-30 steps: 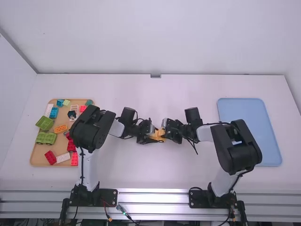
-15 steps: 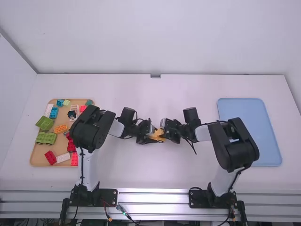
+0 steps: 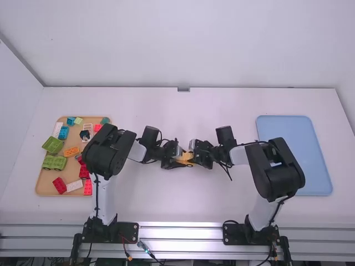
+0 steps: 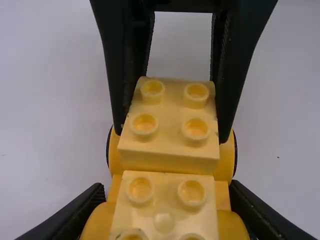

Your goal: Assemble lego blocks to make yellow taxi

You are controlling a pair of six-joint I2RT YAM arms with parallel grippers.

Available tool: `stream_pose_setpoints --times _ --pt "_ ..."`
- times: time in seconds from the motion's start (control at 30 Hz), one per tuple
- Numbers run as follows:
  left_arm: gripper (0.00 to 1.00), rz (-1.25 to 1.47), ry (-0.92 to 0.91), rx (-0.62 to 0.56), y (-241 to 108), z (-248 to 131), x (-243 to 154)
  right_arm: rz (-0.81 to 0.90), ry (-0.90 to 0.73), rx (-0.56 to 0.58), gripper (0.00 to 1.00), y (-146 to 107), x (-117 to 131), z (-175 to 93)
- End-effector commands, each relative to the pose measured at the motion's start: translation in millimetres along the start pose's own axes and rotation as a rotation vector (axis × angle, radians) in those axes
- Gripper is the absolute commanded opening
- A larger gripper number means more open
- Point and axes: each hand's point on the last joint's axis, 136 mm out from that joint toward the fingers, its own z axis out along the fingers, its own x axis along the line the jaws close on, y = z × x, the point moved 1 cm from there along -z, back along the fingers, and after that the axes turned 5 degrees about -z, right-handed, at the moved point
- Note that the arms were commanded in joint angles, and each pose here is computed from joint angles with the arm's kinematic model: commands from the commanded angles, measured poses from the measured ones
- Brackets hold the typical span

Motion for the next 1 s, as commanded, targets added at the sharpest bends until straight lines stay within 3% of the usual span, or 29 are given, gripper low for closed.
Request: stream_pose_setpoints --times 0.0,0.03,0.1,0.13,0.17,0.23,0.47,0.73,0.77,0.83,0.87,0.9,0.97 --pt "0.52 -0.025 0.027 0.048 -12.6 1.6 1.1 0.016 0.037 0.024 0.05 -6.0 10.5 9.6" --pt "0.52 -0.026 0.027 0.048 -12.7 1.6 1.2 0.015 0.036 0.023 0.05 -5.9 10.4 9.7" --pt "0.53 -0.027 0.026 0.048 -12.9 1.5 0.8 0.017 0.028 0.023 0.27 -6.8 8.1 8.0" --pt "0.54 -0.027 0.026 0.048 -12.9 1.5 0.8 0.018 0.028 0.022 0.29 -6.9 7.9 7.9" --pt "0.54 -0.028 0.026 0.048 -12.9 1.5 0.7 0.017 0.025 0.017 0.42 -6.6 6.8 7.0" --pt "0.55 -0.027 0.026 0.048 -12.9 1.5 0.8 0.005 0.019 0.004 0.53 -3.7 4.4 7.0" --pt "0.54 -0.027 0.026 0.049 -12.9 1.5 0.8 0.006 -0.039 -0.059 0.72 8.8 -13.5 3.2" --pt "0.55 -0.027 0.027 0.049 -13.0 1.5 0.8 -0.068 0.009 -0.306 0.81 48.1 -15.2 -30.8" --pt "0.55 -0.027 0.027 0.049 -12.9 1.5 0.9 -0.064 0.007 -0.32 0.8 49.1 -16.3 -35.5" --pt "0.55 -0.027 0.027 0.049 -12.9 1.5 0.9 -0.05 0.004 -0.318 0.54 46.4 -17.2 -38.0" --pt "0.55 -0.027 0.027 0.048 -12.9 1.5 0.9 -0.038 0.003 -0.311 0.07 43.5 -16.9 -38.4" --pt "0.54 -0.027 0.027 0.049 -13.0 1.5 1.0 -0.027 0.008 -0.305 0.0 41.8 -15.4 -38.0" --pt "0.53 -0.027 0.029 0.051 -13.3 1.5 1.2 -0.028 0.021 -0.299 0.0 40.0 -11.0 -36.7"
